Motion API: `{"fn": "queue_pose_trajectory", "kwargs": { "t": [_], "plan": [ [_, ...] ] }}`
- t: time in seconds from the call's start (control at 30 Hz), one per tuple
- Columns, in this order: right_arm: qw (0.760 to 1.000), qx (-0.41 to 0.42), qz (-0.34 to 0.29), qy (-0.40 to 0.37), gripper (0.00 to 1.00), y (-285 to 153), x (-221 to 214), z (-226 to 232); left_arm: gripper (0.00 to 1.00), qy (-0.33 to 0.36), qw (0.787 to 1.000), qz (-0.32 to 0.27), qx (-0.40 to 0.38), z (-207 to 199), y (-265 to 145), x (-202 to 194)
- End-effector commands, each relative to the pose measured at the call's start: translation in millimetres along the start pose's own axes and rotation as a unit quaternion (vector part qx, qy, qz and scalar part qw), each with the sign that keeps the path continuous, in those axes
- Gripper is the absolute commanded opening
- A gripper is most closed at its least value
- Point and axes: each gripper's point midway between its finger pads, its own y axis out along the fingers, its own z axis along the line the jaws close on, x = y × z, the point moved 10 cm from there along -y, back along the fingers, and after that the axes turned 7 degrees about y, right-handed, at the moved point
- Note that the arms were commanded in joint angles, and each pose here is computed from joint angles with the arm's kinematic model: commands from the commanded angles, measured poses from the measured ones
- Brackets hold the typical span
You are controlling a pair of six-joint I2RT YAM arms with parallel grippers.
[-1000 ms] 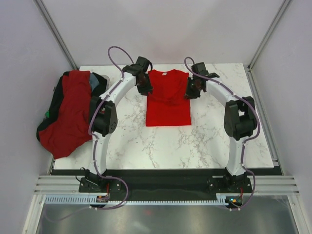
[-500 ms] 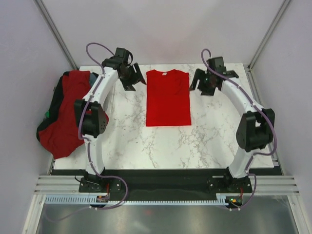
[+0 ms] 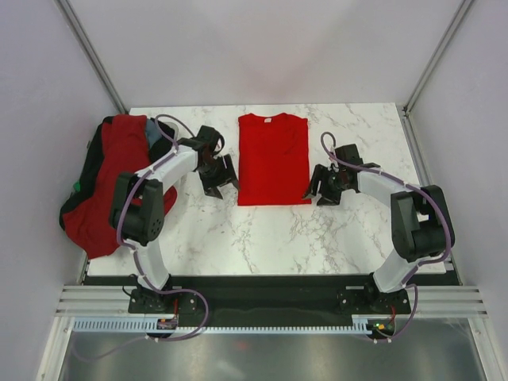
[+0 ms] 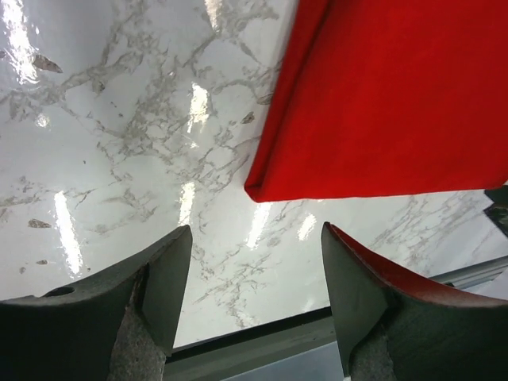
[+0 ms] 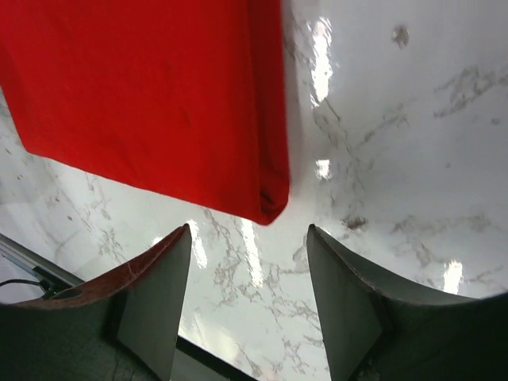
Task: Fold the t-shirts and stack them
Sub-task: Fold the tshirt
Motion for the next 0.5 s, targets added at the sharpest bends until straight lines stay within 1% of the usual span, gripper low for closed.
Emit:
{"fn": "queue_pose_trajectory", "kwargs": {
  "t": [0.0,0.03,0.13,0.17,0.23,0.27,0.33,0.37,0.43,0.47],
  "plan": [
    [0.997,0.062,-0.047,-0.025,0.68,6.6,15.1,11.3,0.73,0.006,0.998,-0.051,-0.047,-12.1,-20.6,-0.2],
    [0.997,0.064,-0.038,-0.019,0.67,12.7,12.7,7.9,0.73,0.008,0.998,-0.051,-0.047,-12.4,-20.4,-2.6],
    [0.998,0.059,-0.028,-0.013,0.61,23.8,9.5,0.9,0.72,0.007,0.998,-0.050,-0.044,-9.1,-20.3,-8.9],
    [0.998,0.057,-0.028,-0.012,0.56,25.5,8.8,-1.4,0.72,0.006,0.998,-0.044,-0.042,-7.0,-17.5,-12.7],
    [0.998,0.052,-0.023,-0.009,0.54,29.2,3.0,-7.7,0.72,0.004,0.998,-0.046,-0.041,-5.1,-16.8,-15.3],
    [0.998,0.052,-0.024,-0.010,0.50,30.3,1.8,-8.6,0.71,0.000,0.998,-0.040,-0.038,-2.0,-12.9,-20.1],
    [0.999,0.046,-0.020,-0.009,0.44,31.4,-2.7,-13.5,0.70,-0.002,0.998,-0.047,-0.043,-1.3,-9.0,-23.2],
    [0.999,0.045,-0.019,-0.009,0.36,31.9,-3.6,-14.7,0.70,-0.008,0.998,-0.044,-0.043,1.5,-6.6,-29.0],
    [0.999,0.042,-0.019,-0.009,0.28,32.9,-5.9,-17.3,0.69,-0.006,0.998,-0.046,-0.049,0.2,-1.6,-33.7],
    [0.999,0.041,-0.017,-0.008,0.22,33.6,-6.3,-17.9,0.69,-0.009,0.998,-0.041,-0.045,3.3,3.3,-38.4]
  ]
}}
